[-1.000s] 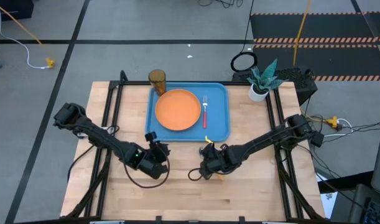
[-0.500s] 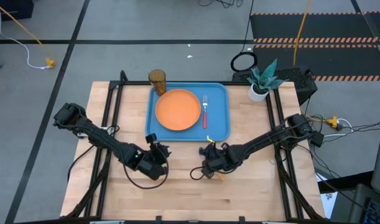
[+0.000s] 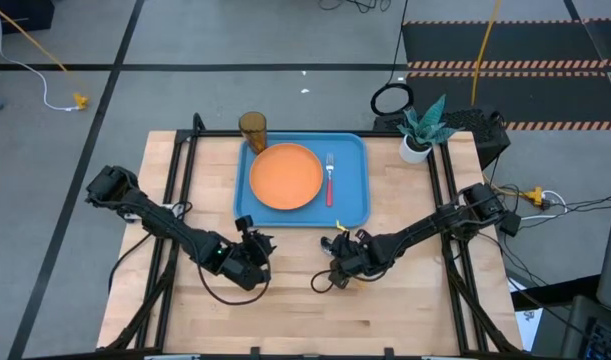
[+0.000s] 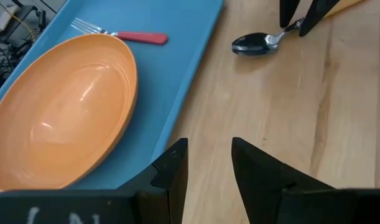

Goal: Pick and place plate/cup/fork/spoon on tray
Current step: Put the yellow spoon on the right side of the pink fork

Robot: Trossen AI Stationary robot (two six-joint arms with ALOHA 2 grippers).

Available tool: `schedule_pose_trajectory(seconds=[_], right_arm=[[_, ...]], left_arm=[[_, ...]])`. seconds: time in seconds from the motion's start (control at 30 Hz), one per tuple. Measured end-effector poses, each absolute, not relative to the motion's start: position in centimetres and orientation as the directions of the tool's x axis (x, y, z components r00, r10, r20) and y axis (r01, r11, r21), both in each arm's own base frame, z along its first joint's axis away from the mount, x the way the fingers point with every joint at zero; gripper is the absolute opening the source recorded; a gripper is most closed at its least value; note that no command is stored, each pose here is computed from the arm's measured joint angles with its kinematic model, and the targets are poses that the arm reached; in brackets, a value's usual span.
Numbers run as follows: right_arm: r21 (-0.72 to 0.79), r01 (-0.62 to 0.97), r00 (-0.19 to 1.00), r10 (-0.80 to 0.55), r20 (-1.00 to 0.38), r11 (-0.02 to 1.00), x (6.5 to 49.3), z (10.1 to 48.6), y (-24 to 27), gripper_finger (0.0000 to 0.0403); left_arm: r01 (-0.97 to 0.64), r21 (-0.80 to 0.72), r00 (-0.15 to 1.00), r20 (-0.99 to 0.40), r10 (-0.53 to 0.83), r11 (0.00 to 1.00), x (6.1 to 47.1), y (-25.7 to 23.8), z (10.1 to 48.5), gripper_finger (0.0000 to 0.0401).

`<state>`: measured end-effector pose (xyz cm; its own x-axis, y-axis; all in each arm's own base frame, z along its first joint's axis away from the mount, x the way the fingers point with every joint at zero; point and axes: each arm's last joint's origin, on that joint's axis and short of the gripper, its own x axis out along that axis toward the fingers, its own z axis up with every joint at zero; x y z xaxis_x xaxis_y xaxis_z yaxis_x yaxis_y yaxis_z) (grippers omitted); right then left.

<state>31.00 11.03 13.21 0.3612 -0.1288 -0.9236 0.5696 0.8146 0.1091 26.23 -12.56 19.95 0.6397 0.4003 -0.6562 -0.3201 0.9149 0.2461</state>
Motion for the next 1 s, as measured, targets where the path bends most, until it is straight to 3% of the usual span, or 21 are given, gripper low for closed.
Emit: schedule_pose_trajectory(seconds=[0.47,0.8,1.0], right_arm=[[0.079,0.567,0.364,-0.163,-0.917,0.820,30.9,13.1,11.1,0.0021],[0.130,0.572,0.421,-0.154,-0.894,0.810,31.3,14.8,11.2,0.0019],[0.112,0.589,0.489,-0.242,-0.838,0.801,31.6,17.3,10.3,0.0018]], left_arm=[[-0.321,0.245,0.640,-0.656,0.400,0.915,26.2,-12.6,20.0,0.0127],[-0.317,0.242,0.646,-0.653,0.395,0.917,26.2,-12.7,20.0,0.0127],[-0.310,0.239,0.658,-0.645,0.389,0.920,26.1,-13.1,20.0,0.0127]])
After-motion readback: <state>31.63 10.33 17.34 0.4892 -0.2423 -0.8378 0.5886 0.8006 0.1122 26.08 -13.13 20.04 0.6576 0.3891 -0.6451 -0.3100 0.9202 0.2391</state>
